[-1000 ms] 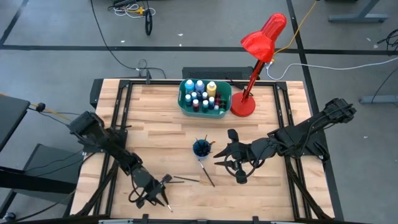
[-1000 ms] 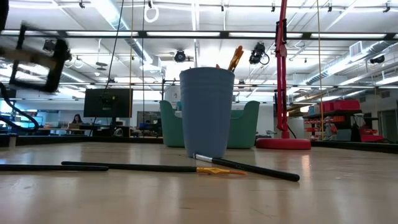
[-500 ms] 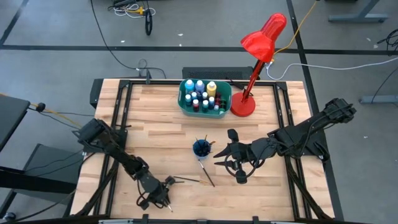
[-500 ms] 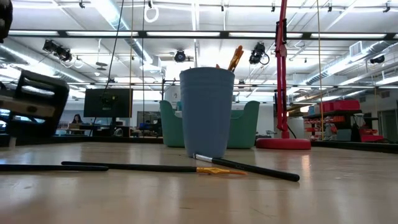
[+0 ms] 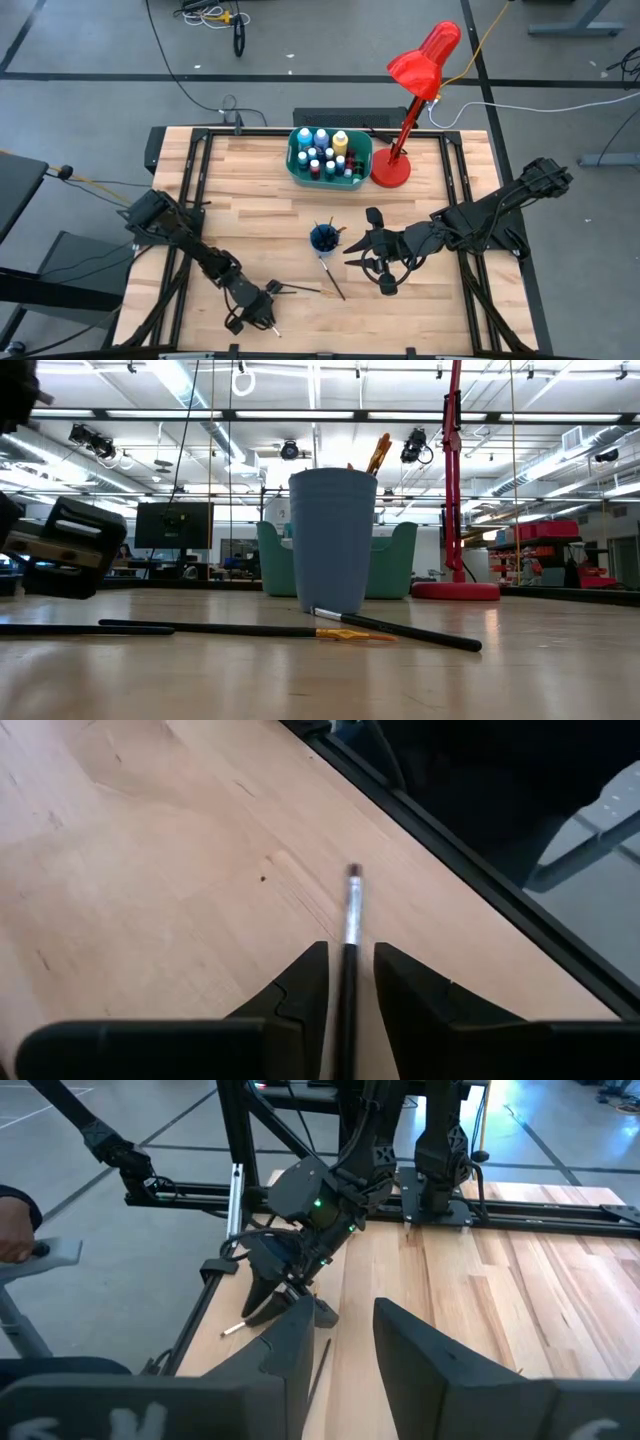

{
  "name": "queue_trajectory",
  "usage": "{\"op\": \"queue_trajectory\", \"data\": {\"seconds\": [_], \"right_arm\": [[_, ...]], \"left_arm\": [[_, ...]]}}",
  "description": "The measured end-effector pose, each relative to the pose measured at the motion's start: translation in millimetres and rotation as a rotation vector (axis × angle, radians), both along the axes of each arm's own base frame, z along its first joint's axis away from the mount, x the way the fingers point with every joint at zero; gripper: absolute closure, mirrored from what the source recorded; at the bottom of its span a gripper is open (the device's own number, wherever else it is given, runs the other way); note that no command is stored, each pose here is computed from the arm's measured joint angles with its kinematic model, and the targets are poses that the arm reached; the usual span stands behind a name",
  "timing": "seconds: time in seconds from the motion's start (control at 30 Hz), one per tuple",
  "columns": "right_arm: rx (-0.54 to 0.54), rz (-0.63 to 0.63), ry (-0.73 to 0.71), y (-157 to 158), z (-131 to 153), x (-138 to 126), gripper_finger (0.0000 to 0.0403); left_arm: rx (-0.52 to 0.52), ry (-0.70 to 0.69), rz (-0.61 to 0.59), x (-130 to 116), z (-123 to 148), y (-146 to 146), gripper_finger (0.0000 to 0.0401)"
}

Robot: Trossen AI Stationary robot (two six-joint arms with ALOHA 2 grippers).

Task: Pick & Place Paint Supplies
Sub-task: Put the silver paint brush into the blue cup

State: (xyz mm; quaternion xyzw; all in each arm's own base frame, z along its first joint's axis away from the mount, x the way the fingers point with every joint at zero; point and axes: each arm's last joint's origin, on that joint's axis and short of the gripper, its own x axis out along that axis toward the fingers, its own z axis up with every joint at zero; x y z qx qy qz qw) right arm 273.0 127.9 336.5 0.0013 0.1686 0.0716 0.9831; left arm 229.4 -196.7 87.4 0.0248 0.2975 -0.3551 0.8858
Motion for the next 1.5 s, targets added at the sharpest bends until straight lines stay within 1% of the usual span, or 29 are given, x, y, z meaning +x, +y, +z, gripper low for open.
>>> {"op": "queue_trajectory", "data": {"seconds": [0.17, 0.4, 0.5, 0.63, 0.77, 0.83, 0.93, 1.03, 1.17, 1.23, 1.43, 1.5], "right_arm": [[0.000, 0.000, 0.000, 0.0, 0.0, 0.0, 0.0295], [-0.001, 0.001, 0.000, 0.0, 0.0, 0.0, 0.0295], [-0.018, 0.006, -0.002, 0.0, 0.0, 0.0, 0.0295], [-0.040, 0.015, -0.006, 0.1, 0.0, 0.0, 0.0295], [-0.044, 0.017, -0.006, 0.1, 0.0, 0.0, 0.0295], [-0.044, 0.018, -0.007, 0.1, 0.0, -0.1, 0.0295], [-0.045, 0.018, -0.005, 0.0, -0.1, -0.1, 0.0295], [-0.050, 0.018, 0.004, -0.1, -1.0, -0.4, 0.0295], [-0.057, 0.020, 0.016, -0.2, -2.3, -0.8, 0.0295], [-0.057, 0.020, 0.018, -0.3, -2.4, -0.9, 0.0295], [-0.076, 0.028, 0.022, -0.3, -3.1, -1.2, 0.0295], [-0.090, 0.034, 0.021, -0.3, -3.2, -1.2, 0.0295]], "left_arm": [[-0.004, 0.008, -0.010, 0.8, -0.2, 1.2, 0.0313], [-0.005, 0.015, 0.033, 3.9, -0.4, 5.1, 0.0347], [-0.005, 0.016, 0.050, 8.0, 0.0, 8.9, 0.0354], [0.047, -0.032, 0.038, 15.7, 2.2, 12.3, 0.0353], [0.072, -0.005, 0.100, 22.5, 3.2, 15.2, 0.0346], [0.055, 0.019, 0.133, 26.3, -0.4, 15.6, 0.0343], [0.001, 0.020, 0.173, 33.7, -7.1, 11.7, 0.0339], [-0.049, 0.013, 0.243, 47.1, -16.9, 3.9, 0.0333], [-0.025, -0.020, 0.236, 61.2, -23.0, -6.6, 0.0329], [-0.005, -0.012, 0.245, 61.5, -22.7, -9.4, 0.0336], [-0.013, -0.007, 0.319, 51.7, -20.5, -19.5, 0.0370], [0.010, -0.008, 0.338, 48.3, -21.6, -22.2, 0.0375]]}}
